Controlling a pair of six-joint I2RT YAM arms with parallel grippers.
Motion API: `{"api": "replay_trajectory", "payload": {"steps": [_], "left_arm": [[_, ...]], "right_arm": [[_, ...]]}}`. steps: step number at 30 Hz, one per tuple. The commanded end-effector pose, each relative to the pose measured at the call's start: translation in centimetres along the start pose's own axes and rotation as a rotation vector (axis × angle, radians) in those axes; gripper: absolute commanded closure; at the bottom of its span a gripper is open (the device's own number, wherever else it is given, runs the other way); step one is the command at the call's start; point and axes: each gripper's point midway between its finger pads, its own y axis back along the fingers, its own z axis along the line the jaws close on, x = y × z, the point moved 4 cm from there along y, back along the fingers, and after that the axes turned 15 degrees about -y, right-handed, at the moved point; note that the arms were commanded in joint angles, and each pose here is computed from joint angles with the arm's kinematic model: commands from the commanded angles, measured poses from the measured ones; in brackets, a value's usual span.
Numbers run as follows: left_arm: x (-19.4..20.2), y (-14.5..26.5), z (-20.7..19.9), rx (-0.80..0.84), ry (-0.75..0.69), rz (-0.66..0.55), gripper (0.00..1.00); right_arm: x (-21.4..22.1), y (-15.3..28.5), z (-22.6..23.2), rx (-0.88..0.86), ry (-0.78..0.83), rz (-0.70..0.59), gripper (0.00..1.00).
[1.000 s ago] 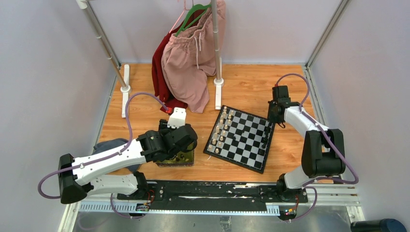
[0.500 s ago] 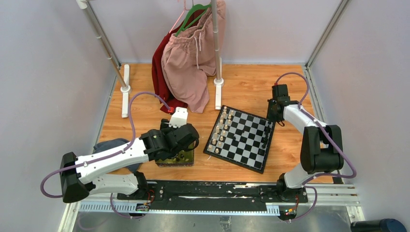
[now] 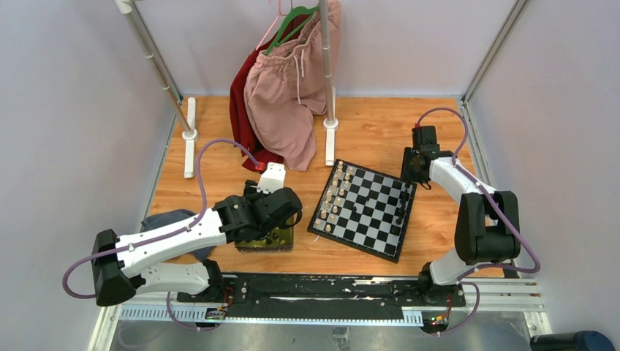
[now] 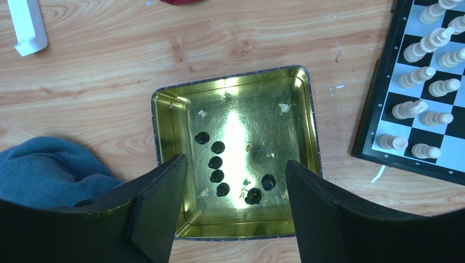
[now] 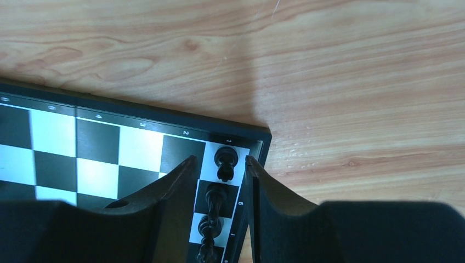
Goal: Set up the chess pieces on the board
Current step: Place the chess piece on the chessboard, then pick up the chess piece from the chessboard.
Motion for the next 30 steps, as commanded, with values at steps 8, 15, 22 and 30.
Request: {"api": "replay_trajectory", "payload": {"steps": [8, 15, 22, 30], "left_arm": [[-0.3, 0.1, 0.3, -0.002, 0.047, -0.019, 0.28], [-0.1, 0.2, 0.3, 0.000, 0.058, -0.018, 0.28], [0.1, 0.2, 0.4, 0.004, 0.064, -0.017, 0.28], [0.1, 0.2, 0.4, 0.003, 0.066, -0.017, 0.28]], "right_arm": [[-3.3, 5.4, 3.8, -0.099, 0.126, -0.122, 0.58], [-0.6, 6.8, 7.7, -0.196, 0.267, -0.056, 0.58], [3.1, 6.7, 10.2, -0.249, 0.355, 0.022, 0.58], [5.3, 6.2, 11.7, -0.269, 0.401, 0.072, 0.58]]}}
